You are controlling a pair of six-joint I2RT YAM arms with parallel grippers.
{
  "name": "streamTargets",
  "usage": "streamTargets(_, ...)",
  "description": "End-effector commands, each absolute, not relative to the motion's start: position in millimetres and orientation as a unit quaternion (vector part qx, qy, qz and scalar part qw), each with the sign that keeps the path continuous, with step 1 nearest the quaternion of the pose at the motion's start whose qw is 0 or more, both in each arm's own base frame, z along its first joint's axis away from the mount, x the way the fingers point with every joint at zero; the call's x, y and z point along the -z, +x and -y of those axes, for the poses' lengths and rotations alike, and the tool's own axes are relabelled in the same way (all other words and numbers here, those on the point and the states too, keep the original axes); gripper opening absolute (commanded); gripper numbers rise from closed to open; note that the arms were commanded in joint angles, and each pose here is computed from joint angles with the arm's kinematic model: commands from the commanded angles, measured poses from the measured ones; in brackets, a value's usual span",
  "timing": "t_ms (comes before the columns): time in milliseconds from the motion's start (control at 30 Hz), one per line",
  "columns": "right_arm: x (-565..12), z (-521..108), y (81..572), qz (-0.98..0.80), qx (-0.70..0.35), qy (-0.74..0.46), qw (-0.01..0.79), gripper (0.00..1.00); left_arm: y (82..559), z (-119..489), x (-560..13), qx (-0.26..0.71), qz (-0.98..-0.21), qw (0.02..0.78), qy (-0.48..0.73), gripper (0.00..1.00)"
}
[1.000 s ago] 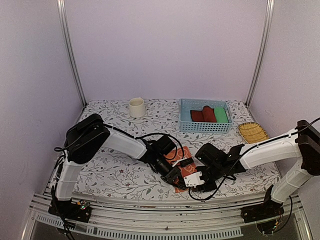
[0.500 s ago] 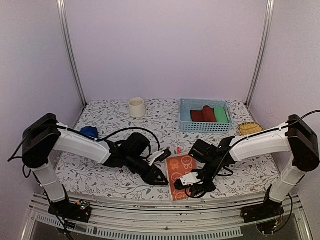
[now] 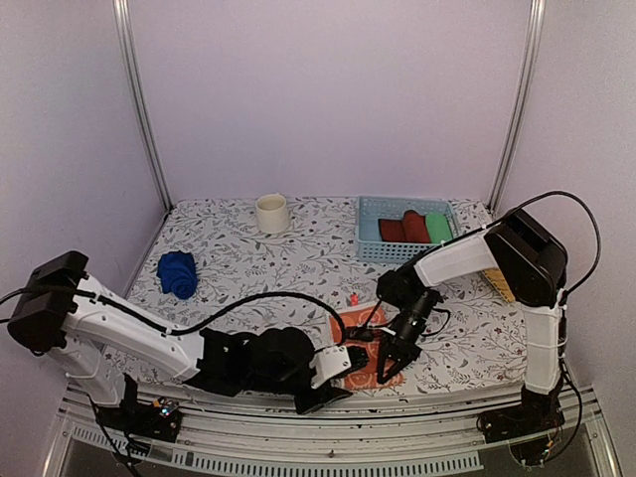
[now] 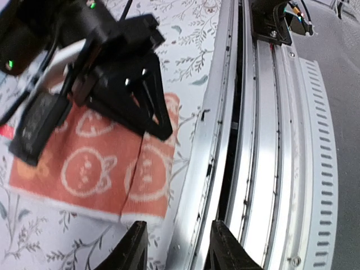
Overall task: Roll the towels
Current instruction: Roll the towel at the center of the board.
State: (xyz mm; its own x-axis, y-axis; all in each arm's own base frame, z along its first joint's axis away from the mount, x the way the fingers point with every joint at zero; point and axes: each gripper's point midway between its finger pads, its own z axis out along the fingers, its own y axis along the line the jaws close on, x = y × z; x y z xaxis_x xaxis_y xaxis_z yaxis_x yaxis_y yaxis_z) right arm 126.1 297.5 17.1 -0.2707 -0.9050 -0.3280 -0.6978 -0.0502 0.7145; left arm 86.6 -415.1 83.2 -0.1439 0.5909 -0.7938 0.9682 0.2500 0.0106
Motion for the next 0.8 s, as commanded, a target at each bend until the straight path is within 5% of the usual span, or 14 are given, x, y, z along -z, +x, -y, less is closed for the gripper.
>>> streamTargets(0, -8.0, -293.9, 121.1, 0.682, 0.423, 0.572, 0.167, 0.03, 96.5, 445.5, -78.6, 0.167, -0.669, 0.389, 0.611, 0.41)
streamTargets(400, -2.5, -296.2, 124.0, 0.687, 0.422, 0.567, 0.168, 0.04, 118.7, 451.3, -14.6, 0.052, -0.650, 0.355, 0.670, 0.40)
streamTargets(600, -6.8, -297.4, 124.9, 0.684, 0.427, 0.568, 0.164, 0.04, 112.7, 452.4, -11.6, 0.067, -0.648, 0.340, 0.678, 0.18)
streamTargets(767, -47.4, -300.8, 146.6, 0.680, 0.426, 0.589, 0.097, 0.30, 106.3, 452.2, -12.2, 0.102, -0.661, 0.310, 0.675, 0.04)
